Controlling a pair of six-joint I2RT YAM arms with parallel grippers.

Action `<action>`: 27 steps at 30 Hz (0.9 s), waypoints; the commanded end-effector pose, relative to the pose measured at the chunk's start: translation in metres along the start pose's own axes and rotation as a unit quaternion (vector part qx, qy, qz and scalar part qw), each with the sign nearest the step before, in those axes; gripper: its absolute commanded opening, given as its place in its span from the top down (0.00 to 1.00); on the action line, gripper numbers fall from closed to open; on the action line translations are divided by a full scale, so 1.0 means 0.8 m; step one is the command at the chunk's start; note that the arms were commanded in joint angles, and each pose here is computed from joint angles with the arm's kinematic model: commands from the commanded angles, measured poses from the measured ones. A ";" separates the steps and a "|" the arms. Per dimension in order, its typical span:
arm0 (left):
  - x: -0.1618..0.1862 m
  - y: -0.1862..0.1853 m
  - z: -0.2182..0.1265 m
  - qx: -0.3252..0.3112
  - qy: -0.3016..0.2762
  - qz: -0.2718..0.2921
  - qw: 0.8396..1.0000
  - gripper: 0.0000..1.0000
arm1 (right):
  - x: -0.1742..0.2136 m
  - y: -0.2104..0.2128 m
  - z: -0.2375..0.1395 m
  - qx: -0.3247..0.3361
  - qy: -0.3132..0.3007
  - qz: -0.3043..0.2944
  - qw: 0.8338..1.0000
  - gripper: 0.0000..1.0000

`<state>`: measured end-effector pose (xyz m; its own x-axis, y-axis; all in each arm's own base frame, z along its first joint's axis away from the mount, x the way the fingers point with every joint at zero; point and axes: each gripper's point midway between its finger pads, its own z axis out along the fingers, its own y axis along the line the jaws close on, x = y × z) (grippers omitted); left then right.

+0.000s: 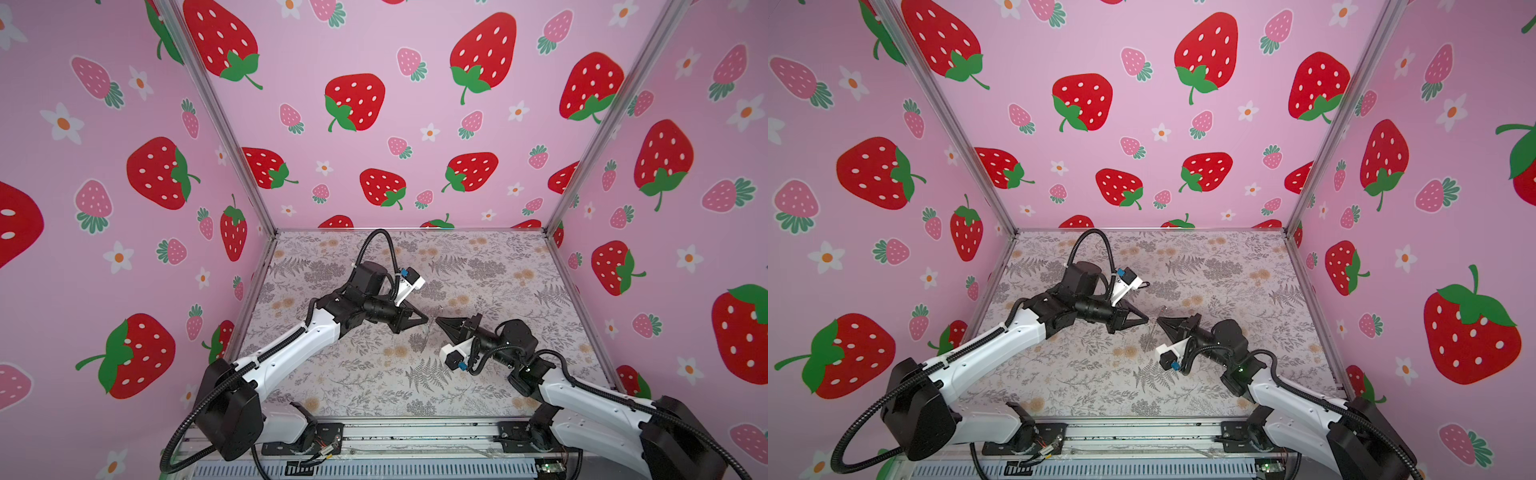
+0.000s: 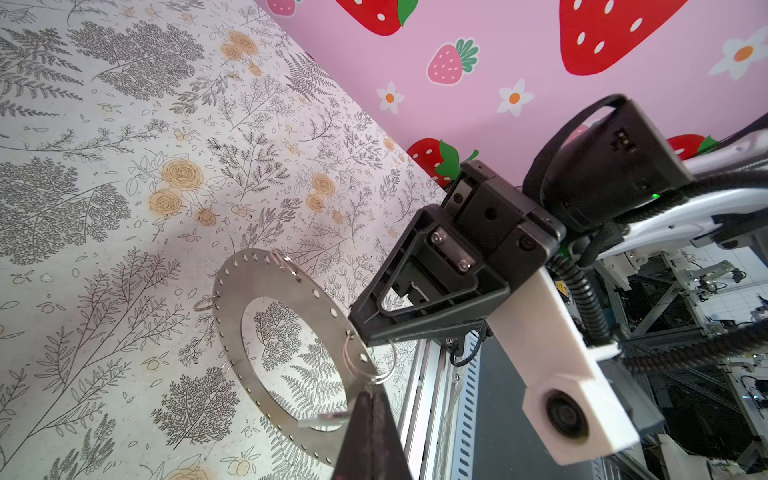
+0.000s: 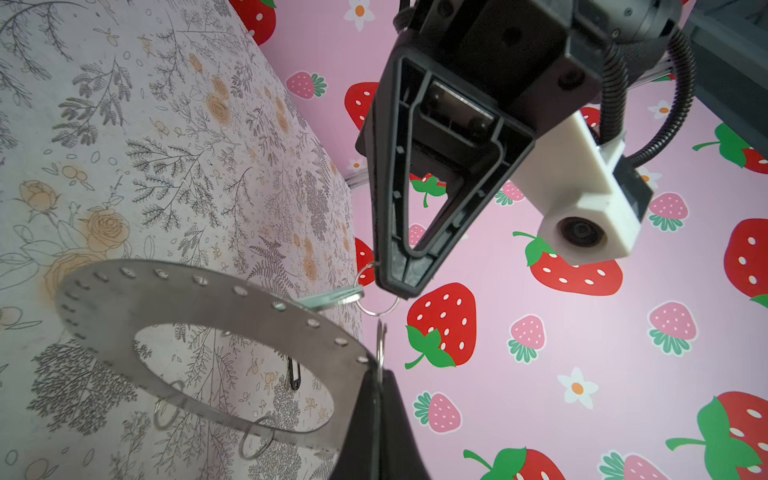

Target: Put the keys on the keyring

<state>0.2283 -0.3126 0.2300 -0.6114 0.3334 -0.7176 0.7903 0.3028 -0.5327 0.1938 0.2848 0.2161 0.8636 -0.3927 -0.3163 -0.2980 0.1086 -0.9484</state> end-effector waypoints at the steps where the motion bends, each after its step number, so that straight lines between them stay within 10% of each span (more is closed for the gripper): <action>1: -0.014 -0.017 -0.001 0.023 -0.001 0.009 1.000 1.00 | -0.007 -0.012 -0.001 0.023 -0.007 -0.031 0.999 1.00; 27: -0.021 -0.016 0.004 0.019 0.001 0.023 1.000 1.00 | -0.005 -0.004 -0.001 0.016 0.005 -0.045 0.999 1.00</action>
<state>0.2244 -0.3181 0.2344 -0.6066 0.3558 -0.7110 0.7950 0.2779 -0.5392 0.1951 0.2842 0.2110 0.8656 -0.4293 -0.2577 -0.2464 0.0830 -0.9656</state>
